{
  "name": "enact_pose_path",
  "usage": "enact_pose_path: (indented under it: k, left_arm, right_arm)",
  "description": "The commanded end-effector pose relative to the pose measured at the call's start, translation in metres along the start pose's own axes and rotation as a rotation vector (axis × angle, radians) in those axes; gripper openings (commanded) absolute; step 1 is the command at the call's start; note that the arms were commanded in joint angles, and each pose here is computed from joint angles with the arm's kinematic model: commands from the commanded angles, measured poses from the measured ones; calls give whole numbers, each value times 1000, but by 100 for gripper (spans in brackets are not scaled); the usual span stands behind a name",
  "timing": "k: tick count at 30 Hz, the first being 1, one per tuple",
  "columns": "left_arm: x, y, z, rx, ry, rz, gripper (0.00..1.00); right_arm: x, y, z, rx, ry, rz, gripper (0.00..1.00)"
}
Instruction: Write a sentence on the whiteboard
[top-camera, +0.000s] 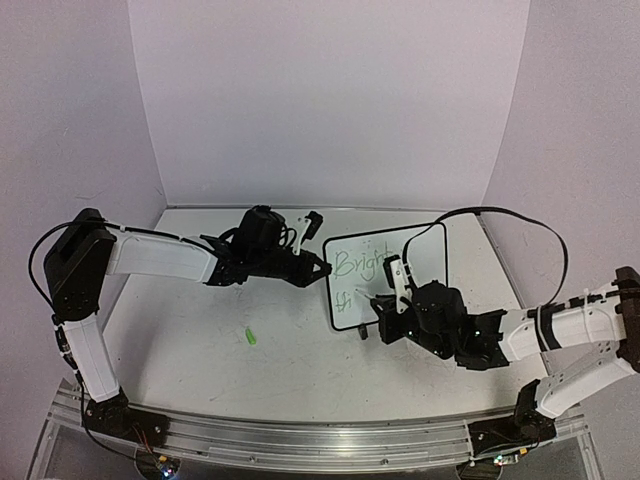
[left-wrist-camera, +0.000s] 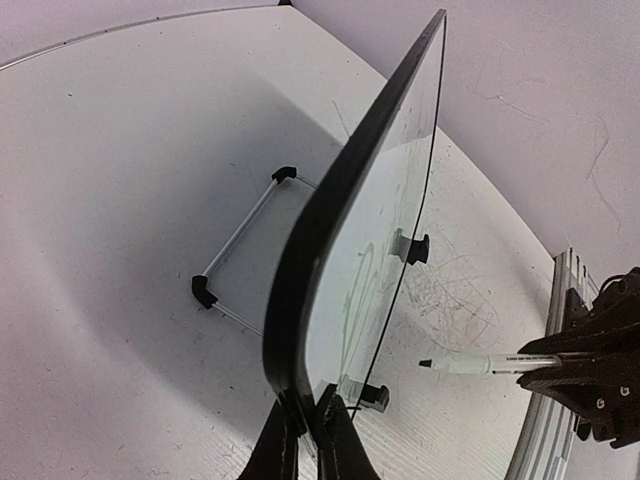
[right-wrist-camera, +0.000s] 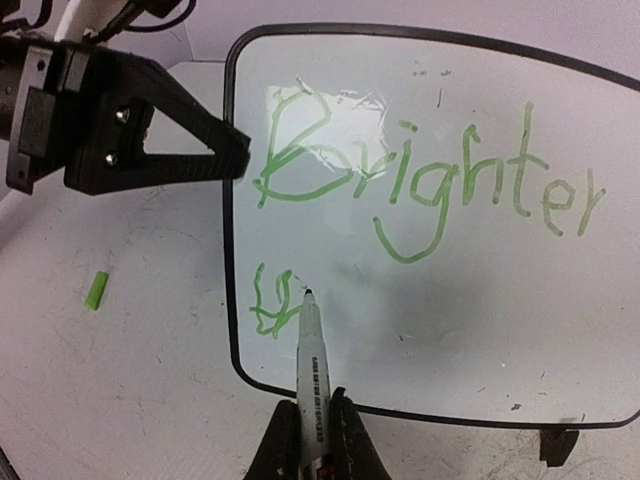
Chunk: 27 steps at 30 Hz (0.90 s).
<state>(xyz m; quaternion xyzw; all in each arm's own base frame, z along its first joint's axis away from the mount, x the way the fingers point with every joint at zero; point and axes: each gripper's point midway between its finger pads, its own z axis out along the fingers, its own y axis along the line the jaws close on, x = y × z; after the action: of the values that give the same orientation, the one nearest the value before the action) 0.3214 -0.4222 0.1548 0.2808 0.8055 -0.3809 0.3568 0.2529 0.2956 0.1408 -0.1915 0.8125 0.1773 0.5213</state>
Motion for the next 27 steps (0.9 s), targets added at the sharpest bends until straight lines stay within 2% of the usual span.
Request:
enact_pose_path:
  k: [1,16,27]
  left_arm:
    - [-18,23,-4,-109,-38,37,0]
    - [-20,23,-6,-111,-43,40,0]
    - [-21,22,-6,-110,-44,42,0]
  right_arm:
    - [-4,-5,8,29,-21,0,0]
    - [13,-13,16,83,32,-6,0]
    - [10,-15,23,104,32,-14,0]
